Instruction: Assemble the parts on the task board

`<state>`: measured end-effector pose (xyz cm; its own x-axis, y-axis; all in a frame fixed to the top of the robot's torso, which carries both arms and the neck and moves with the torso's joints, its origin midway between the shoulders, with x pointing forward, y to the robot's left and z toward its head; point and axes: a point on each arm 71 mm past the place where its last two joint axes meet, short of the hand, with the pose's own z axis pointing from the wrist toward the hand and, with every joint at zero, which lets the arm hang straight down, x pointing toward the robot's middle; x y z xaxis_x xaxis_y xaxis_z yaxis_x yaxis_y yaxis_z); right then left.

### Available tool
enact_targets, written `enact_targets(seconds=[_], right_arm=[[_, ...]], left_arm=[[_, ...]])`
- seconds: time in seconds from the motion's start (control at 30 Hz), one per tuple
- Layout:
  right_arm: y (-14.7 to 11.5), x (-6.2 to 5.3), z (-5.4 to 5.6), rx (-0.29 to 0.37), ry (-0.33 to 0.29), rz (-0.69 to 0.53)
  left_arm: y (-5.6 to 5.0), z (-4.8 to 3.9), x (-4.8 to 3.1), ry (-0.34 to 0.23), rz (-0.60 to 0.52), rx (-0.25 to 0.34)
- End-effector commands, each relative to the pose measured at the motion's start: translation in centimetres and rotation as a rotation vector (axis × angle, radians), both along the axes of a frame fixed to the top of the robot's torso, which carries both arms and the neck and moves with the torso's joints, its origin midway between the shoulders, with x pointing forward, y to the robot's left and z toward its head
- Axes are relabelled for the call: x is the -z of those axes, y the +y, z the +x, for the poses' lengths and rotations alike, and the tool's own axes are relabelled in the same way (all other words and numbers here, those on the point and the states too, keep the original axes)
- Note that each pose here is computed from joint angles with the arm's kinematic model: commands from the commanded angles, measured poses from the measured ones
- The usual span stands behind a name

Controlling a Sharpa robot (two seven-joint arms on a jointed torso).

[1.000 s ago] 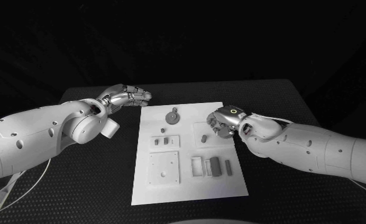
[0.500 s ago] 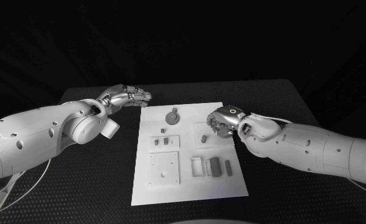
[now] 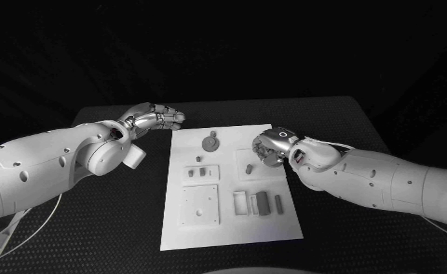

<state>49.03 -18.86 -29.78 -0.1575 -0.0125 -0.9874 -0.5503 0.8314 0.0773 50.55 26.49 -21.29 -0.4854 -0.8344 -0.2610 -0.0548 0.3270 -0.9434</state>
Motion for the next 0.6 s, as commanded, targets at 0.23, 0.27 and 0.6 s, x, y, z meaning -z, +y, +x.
enact_targets(seconds=[0.23,0.27,0.6], right_arm=[[0.05,1.02,-0.36,-0.008,0.012,-0.05],[0.07,1.0,-0.36,-0.008,0.01,-0.05],[0.01,1.01,-0.33,-0.007,0.002,-0.063]], left_arm=[[-0.26,-0.02,-0.07,-0.004,-0.005,0.018],[-0.26,-0.02,-0.07,-0.004,-0.005,0.018],[-0.28,-0.01,-0.07,-0.003,-0.005,0.018]])
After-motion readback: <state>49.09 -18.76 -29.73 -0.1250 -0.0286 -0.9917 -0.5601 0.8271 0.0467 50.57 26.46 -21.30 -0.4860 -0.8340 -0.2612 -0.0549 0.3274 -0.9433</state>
